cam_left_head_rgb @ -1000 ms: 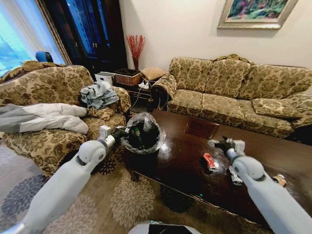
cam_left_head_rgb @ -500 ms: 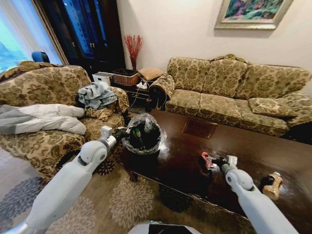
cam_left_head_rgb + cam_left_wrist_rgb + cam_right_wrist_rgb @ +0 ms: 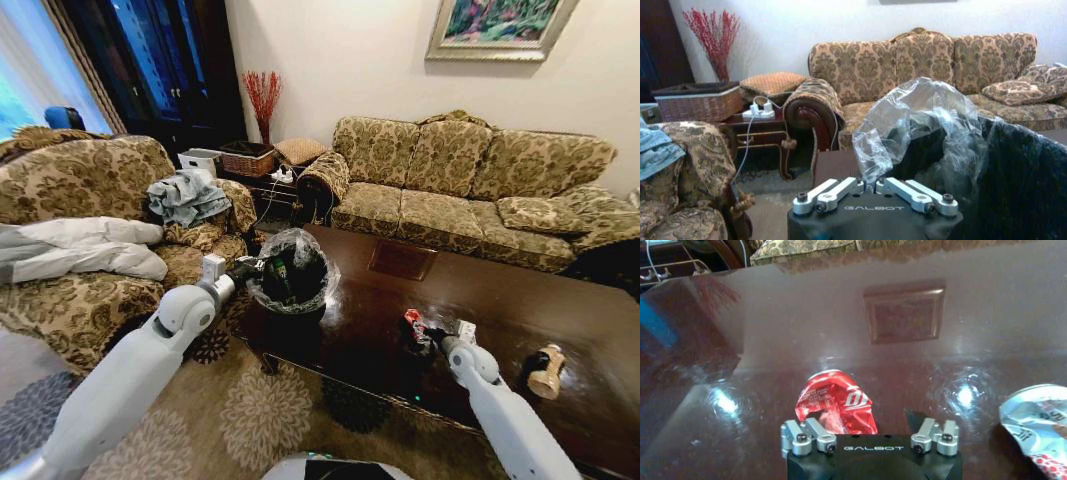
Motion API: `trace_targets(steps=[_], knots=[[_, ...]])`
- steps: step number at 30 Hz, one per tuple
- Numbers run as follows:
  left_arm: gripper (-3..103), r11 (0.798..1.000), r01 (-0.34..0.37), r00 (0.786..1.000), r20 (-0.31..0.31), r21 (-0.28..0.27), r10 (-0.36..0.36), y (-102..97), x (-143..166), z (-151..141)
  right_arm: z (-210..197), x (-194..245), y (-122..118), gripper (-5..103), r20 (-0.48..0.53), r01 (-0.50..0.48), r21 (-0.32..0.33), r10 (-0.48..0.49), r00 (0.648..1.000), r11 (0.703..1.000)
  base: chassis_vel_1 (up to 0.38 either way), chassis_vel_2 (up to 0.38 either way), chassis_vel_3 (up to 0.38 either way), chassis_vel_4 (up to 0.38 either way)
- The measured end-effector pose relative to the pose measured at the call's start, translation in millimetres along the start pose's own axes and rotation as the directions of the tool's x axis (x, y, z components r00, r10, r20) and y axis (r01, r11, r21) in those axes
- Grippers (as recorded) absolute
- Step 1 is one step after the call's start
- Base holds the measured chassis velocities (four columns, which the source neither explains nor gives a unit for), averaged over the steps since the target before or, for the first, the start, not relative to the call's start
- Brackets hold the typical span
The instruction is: Move to the front of the table and place the trash on the table into the trash bin.
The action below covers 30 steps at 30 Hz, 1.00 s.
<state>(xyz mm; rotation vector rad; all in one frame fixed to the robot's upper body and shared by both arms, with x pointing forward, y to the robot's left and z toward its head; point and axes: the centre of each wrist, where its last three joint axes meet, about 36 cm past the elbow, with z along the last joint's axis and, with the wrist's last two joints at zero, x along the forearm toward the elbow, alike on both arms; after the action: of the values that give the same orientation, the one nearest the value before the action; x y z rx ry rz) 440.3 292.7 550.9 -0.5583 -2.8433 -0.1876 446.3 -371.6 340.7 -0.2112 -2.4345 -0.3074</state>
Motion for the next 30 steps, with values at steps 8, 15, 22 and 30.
trace_targets(steps=[8, 15, 22, 30], knots=[[4, 1.000, -0.004, 1.000, 0.004, 0.003, 0.004, 1.2, 1, -2, 7, -2, 10, 51, -0.004, 0.009, -0.014, -0.009, 1.000, 1.000, 0.000, 0.000, 0.000, 0.000], [4, 1.000, -0.004, 1.000, 0.010, 0.004, 0.004, 3.2, 3, -5, 13, -2, 13, 25, -0.008, 0.012, -0.026, -0.012, 1.000, 1.000, 0.000, 0.000, 0.000, 0.000], [4, 1.000, -0.008, 1.000, 0.020, 0.007, 0.008, 3.1, 5, -8, 22, 1, 10, 13, -0.007, 0.001, -0.029, -0.002, 1.000, 1.000, 0.000, 0.000, 0.000, 0.000], [4, 1.000, -0.015, 0.999, 0.028, 0.011, 0.015, 0.0, 5, -8, 26, 4, 9, 13, 0.005, -0.006, -0.032, 0.006, 1.000, 0.999, 0.000, 0.000, 0.000, 0.000]])
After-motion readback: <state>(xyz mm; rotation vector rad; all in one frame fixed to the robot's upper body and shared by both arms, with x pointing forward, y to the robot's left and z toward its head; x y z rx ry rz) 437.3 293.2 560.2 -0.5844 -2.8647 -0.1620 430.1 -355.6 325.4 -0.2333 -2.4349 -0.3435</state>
